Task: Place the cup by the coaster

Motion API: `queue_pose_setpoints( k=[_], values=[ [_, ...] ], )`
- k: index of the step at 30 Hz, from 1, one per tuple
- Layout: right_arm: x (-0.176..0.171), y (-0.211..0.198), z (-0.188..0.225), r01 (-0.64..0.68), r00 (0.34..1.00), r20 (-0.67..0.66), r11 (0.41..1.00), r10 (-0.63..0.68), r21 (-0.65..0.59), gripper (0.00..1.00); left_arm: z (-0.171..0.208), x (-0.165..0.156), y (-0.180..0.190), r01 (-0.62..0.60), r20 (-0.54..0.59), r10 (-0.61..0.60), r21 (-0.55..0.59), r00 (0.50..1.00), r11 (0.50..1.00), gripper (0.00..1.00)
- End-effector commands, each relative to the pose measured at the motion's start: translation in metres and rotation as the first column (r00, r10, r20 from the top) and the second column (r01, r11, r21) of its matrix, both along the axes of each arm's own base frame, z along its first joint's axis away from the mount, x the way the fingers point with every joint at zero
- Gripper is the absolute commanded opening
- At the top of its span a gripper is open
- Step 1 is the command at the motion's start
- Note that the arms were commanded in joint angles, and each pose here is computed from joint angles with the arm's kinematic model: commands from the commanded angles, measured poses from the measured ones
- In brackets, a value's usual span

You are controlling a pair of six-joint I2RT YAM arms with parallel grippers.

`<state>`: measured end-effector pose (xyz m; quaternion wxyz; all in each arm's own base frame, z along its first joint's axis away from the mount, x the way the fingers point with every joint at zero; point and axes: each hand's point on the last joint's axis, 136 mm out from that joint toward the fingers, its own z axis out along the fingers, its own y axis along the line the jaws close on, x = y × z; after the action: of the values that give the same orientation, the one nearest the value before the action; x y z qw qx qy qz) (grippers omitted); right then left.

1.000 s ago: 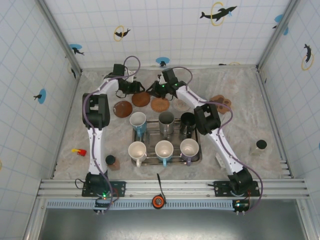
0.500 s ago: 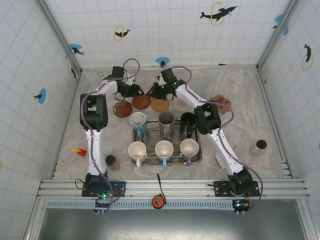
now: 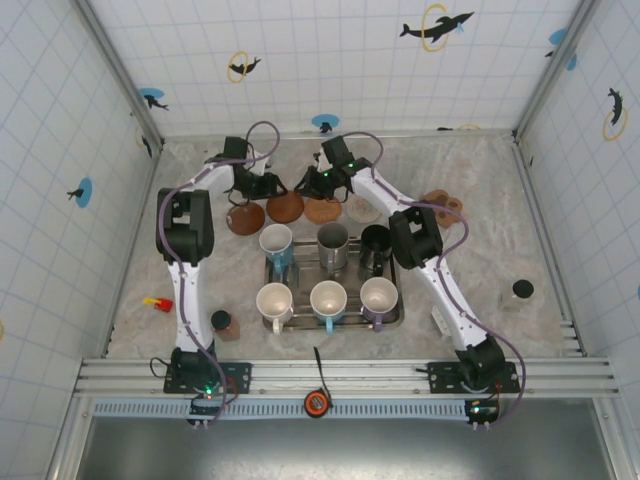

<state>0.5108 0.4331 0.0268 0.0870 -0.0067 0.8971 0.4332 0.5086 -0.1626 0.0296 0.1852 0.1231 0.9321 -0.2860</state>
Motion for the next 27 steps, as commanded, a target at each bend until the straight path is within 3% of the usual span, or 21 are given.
queue_pose_setpoints(
  k=[1, 10, 19, 27],
  values=[
    [-0.011, 0.007, 0.039, -0.032, 0.999, 0.035, 0.999, 0.031, 0.019, 0.26, -0.002, -0.015, 0.001, -0.001, -0.045, 0.002, 0.019, 0.999, 1.0, 0.53],
    [-0.002, 0.01, 0.053, -0.006, 0.998, 0.056, 0.998, 0.002, 0.06, 0.28, 0.017, 0.005, 0.008, -0.063, 0.002, 0.063, 0.051, 0.998, 0.997, 0.58],
    [0.017, 0.005, 0.098, 0.035, 0.992, 0.118, 0.989, -0.052, 0.142, 0.3, 0.1, 0.049, 0.027, -0.238, 0.162, 0.231, 0.023, 0.959, 0.971, 0.59],
    [0.019, -0.03, 0.164, 0.023, 0.972, 0.229, 0.993, -0.05, 0.12, 0.33, 0.164, 0.009, 0.07, -0.392, 0.256, 0.388, -0.039, 0.885, 0.919, 0.61]
  ],
)
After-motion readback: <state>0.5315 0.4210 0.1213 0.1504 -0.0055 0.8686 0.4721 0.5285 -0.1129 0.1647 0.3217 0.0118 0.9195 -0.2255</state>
